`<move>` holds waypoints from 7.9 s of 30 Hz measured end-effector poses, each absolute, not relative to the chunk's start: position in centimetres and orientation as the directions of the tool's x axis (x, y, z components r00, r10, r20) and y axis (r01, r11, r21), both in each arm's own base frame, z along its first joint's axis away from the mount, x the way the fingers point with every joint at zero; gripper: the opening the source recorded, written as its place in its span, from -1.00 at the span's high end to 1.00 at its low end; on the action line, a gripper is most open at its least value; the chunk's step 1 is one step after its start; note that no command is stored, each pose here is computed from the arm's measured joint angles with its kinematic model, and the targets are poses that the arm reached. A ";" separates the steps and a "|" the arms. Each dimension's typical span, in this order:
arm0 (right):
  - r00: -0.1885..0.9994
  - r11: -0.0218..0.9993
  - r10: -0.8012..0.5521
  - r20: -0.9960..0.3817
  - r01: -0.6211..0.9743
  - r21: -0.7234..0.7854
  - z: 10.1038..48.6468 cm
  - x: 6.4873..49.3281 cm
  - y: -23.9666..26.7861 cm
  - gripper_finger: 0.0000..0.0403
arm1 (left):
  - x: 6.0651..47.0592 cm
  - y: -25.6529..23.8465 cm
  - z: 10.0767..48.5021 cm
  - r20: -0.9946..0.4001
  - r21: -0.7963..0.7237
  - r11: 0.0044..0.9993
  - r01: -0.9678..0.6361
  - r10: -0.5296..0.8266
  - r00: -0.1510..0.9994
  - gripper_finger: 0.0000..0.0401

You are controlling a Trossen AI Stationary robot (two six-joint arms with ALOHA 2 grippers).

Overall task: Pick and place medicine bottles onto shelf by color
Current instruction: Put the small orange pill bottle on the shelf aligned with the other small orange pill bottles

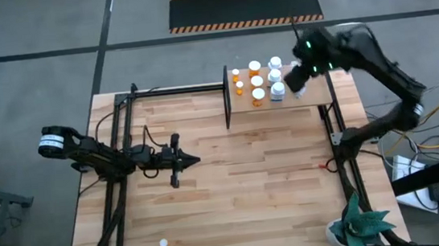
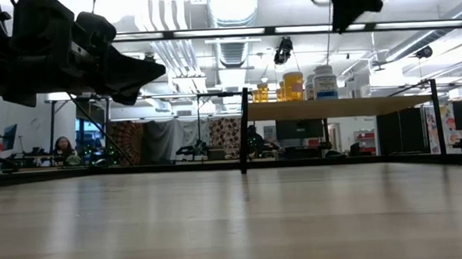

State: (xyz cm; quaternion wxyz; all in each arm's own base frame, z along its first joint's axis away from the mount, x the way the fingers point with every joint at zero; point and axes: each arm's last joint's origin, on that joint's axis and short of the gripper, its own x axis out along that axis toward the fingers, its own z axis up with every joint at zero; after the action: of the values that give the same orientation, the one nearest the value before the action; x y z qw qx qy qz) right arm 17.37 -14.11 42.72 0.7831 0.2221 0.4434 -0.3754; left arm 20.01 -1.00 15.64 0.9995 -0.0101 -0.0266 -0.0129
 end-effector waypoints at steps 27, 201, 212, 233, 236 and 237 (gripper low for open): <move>0.987 0.997 -0.064 -0.149 0.059 -0.040 22.7 21.0 3.0 0.95 | 22.0 -16.4 24.8 -0.853 -0.206 0.978 -0.017 -0.171 0.493 0.93; 0.962 0.982 -0.108 -0.249 0.143 0.125 24.1 38.1 -1.3 0.48 | 26.7 3.1 17.7 -0.034 -0.152 0.988 -0.018 0.013 0.999 0.67; 0.962 0.983 -0.099 -0.253 0.134 0.124 24.0 38.0 -1.3 0.50 | 26.7 3.1 17.7 -0.034 -0.152 0.988 -0.013 0.008 0.999 0.57; 0.960 0.986 -0.094 -0.264 0.126 0.107 23.8 37.9 -1.3 0.48 | 26.6 3.1 17.9 -0.020 -0.179 0.984 -0.010 0.006 1.000 0.38; 0.961 0.988 -0.090 -0.262 0.119 0.097 23.9 37.9 -1.2 0.48 | 26.6 3.1 17.9 -0.020 -0.180 0.984 -0.010 0.007 1.000 0.25; 0.961 0.989 -0.090 -0.262 0.118 0.094 23.9 37.9 -1.2 0.48 | 26.6 3.1 17.9 -0.020 -0.180 0.984 -0.010 0.007 1.000 0.21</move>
State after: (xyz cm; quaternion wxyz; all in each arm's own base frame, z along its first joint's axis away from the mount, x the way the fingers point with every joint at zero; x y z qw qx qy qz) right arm 37.93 -1.25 23.87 0.9887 0.0543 0.1294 -0.0527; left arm 26.65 3.12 17.92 0.9959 -0.0903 0.0098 0.0043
